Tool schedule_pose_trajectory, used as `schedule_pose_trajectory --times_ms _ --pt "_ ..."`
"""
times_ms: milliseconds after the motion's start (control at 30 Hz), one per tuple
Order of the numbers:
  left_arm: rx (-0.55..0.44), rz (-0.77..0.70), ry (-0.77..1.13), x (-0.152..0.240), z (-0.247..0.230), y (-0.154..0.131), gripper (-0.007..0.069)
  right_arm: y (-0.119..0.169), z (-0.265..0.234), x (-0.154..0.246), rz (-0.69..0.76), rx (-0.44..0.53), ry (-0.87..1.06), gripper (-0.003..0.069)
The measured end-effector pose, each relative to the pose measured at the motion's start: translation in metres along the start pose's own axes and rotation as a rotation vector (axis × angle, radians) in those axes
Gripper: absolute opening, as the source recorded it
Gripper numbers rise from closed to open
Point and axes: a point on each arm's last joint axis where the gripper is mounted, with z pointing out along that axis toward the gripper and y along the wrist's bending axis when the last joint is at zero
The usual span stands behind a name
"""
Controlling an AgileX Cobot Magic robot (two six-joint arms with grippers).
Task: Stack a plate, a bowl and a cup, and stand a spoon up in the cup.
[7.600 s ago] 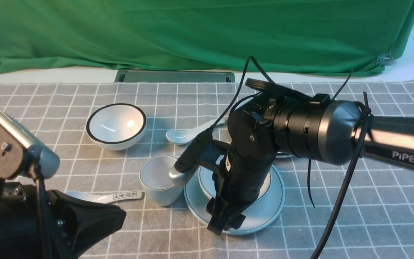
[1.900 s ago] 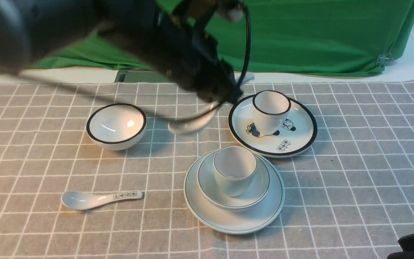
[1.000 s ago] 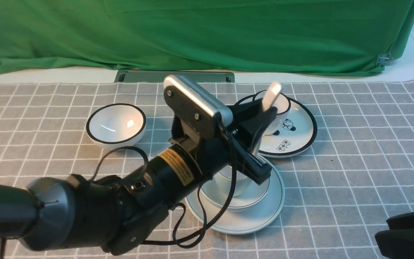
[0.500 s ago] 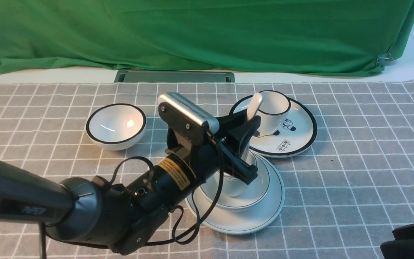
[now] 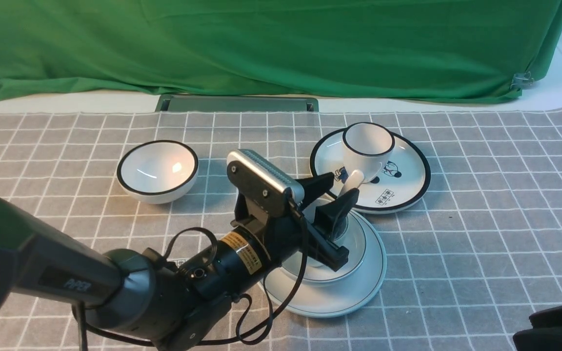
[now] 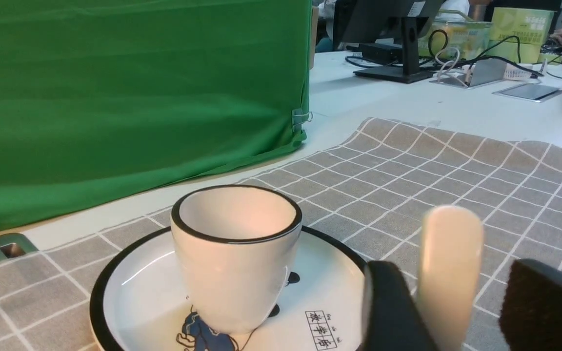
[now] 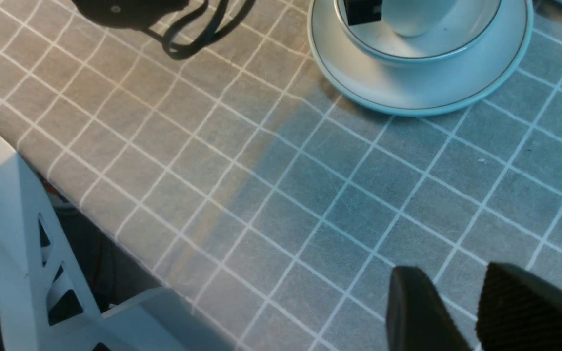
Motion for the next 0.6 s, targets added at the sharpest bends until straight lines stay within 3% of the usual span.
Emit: schedule_pose_trajectory --times_ms 167,300,500,600 --pt "-0.005 0.02 -0.006 -0.002 0.0 0.0 0.046 0.001 0.0 0.0 0.006 -0.015 0.003 0.0237" --pt "-0.004 0.025 -0.055 -0.025 -0.01 -0.001 0.0467 0.002 -0.001 -0.001 -0.017 -0.018 -0.008 0.0237" --pt "-0.006 0.045 -0.123 -0.081 -0.038 -0.006 0.037 0.004 -0.01 -0.01 -0.057 -0.025 -0.059 0.0237" --pt "0.007 0.083 -0.007 -0.105 -0.057 -0.01 0.0267 0.005 -0.014 -0.013 -0.079 -0.028 -0.084 0.0238"
